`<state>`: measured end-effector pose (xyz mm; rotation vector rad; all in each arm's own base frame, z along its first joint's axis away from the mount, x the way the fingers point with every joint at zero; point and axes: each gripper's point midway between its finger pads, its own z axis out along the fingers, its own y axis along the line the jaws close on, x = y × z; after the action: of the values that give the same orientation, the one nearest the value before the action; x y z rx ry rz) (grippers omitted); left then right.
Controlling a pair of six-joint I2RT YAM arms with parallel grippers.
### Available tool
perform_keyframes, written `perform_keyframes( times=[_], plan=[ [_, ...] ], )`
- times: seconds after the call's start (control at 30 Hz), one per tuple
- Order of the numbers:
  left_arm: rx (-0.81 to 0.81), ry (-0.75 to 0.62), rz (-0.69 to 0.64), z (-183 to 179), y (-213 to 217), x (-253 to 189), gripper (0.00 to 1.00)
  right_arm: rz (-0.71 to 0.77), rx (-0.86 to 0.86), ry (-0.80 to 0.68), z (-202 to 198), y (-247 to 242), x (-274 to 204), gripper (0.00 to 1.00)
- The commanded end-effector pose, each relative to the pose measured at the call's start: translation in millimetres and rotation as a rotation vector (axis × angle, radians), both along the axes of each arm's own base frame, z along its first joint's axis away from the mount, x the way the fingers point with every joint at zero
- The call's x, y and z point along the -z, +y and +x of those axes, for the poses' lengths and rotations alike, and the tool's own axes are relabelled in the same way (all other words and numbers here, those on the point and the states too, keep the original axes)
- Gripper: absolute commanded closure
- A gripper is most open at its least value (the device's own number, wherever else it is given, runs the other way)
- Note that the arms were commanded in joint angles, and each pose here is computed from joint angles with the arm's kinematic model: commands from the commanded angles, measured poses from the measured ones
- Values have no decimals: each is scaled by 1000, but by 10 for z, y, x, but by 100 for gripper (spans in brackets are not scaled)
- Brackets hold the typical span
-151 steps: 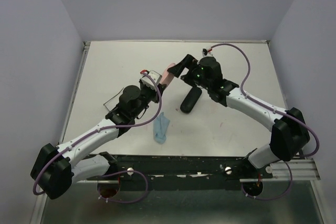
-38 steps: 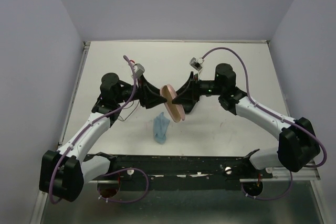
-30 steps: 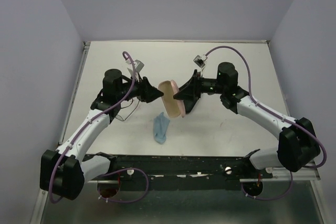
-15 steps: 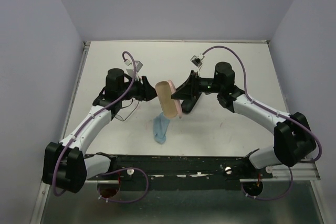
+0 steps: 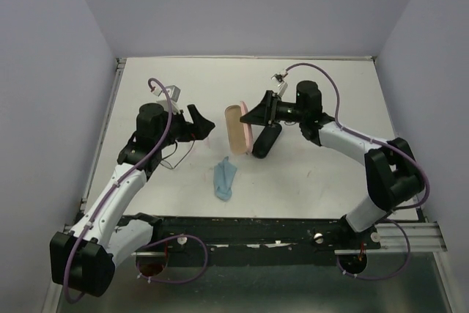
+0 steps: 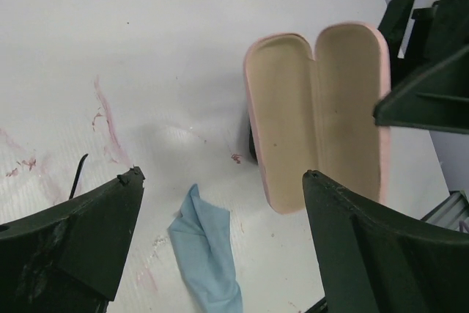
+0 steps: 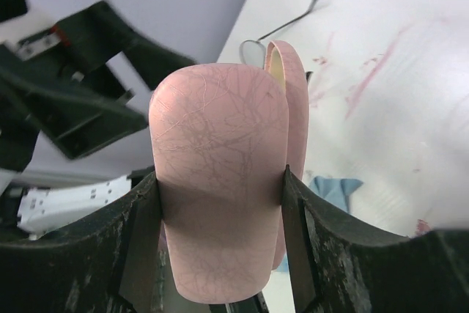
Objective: Organize the sunglasses
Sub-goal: Place the opened sunglasses case at the center of the board.
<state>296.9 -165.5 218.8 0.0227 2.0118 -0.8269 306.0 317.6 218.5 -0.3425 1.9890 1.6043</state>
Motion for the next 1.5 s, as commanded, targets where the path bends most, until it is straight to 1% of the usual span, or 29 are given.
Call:
perform_keyframes(
  times=[0.0, 0.13, 0.23, 0.27, 0.37, 0.47, 0.5, 0.57, 0.6, 0.7, 0.73, 0.8, 0.87, 0.9, 1.07, 1.23, 1.47],
  plan=[
    [-82, 48, -7, -30, 105, 126, 1, -107, 135, 156, 418, 12, 360, 99],
    [-97, 88, -25, -29, 90, 193, 1, -120, 116, 230, 654, 153, 572, 99],
    [-121, 115, -6, 11, 125, 288, 1, -174, 105, 295, 828, 236, 850, 98],
    [-134, 130, 6, 18, 144, 335, 1, -187, 96, 295, 882, 269, 897, 97],
    [-172, 164, 38, 54, 209, 446, 1, -226, 82, 301, 1005, 310, 1090, 93],
    [-174, 181, 44, 59, 210, 487, 1, -253, 68, 319, 1089, 341, 1247, 88],
    [-172, 185, 45, 58, 202, 497, 1, -269, 58, 349, 1065, 345, 1315, 87],
    [-170, 193, 46, 53, 204, 507, 1, -291, 56, 368, 1085, 338, 1412, 82],
    [-172, 194, 47, 52, 207, 510, 1, -304, 60, 362, 1107, 325, 1443, 76],
    [-175, 198, 50, 38, 216, 526, 1, -351, 90, 358, 1192, 240, 1510, 50],
    [-175, 198, 50, 31, 218, 526, 1, -364, 102, 358, 1224, 200, 1521, 44],
    [-179, 194, 50, 25, 231, 523, 1, -388, 132, 353, 1302, 97, 1505, 36],
    [-181, 192, 52, 13, 237, 524, 1, -424, 174, 334, 1397, -16, 1470, 16],
    [-186, 191, 54, 7, 247, 528, 1, -449, 195, 322, 1434, -73, 1461, 0],
    [-201, 193, 59, -14, 277, 545, 1, -542, 237, 239, 1553, -243, 1302, 0],
    [-228, 203, 69, -19, 329, 598, 1, -636, 343, 175, 1672, -458, 1223, 0],
    [-250, 232, 76, -13, 350, 676, 1, -677, 358, 134, 1568, -581, 1200, 0]
  ],
)
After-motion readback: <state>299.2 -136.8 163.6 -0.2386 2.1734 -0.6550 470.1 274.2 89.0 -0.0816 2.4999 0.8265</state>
